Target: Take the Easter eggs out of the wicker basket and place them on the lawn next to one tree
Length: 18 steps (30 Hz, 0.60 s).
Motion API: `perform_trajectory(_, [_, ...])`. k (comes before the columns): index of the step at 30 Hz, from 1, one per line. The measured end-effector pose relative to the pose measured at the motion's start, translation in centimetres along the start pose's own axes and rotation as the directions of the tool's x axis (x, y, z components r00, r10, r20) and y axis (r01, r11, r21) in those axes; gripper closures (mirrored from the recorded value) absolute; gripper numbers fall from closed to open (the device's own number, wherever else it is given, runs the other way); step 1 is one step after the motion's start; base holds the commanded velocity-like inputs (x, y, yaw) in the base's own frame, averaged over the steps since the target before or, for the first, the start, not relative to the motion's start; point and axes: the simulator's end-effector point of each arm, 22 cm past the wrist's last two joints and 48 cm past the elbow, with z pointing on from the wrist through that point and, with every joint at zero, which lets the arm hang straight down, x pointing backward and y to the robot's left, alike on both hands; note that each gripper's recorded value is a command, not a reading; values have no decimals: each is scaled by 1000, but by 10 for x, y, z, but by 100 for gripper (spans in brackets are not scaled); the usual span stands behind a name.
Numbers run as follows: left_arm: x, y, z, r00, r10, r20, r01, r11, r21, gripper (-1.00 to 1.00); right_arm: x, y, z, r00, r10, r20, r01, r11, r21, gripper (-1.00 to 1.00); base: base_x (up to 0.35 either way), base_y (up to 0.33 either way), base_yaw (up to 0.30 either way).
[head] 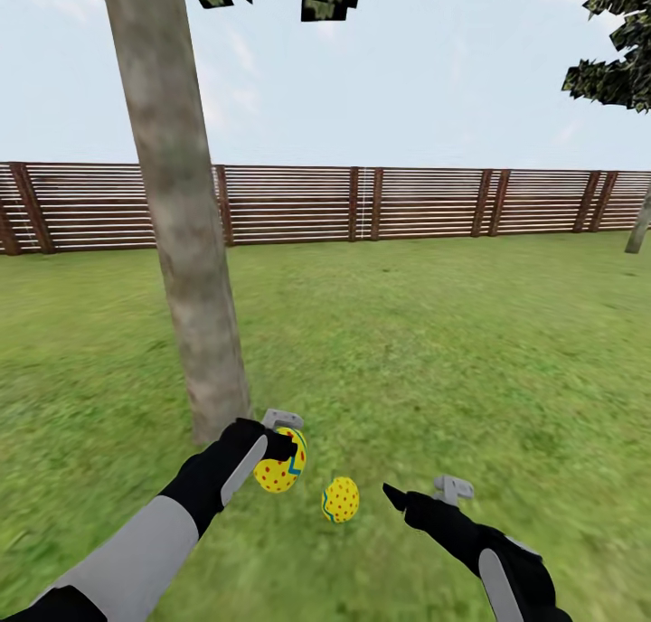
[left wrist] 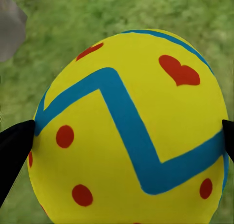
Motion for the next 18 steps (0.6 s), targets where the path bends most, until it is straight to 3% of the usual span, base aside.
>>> perform_trajectory(6, [0, 1, 0, 1000, -1, 2, 1, 1000, -1, 100, 2, -1, 1, 1000, 2, -4, -2, 1000, 3, -100, 171, 0, 0])
perform_trajectory(18, [1, 0, 3, 1000, -3, 12, 3, 1000, 1, 100, 6, -4, 2, 1000, 3, -6, -3, 1000, 3, -100, 9, 0, 0])
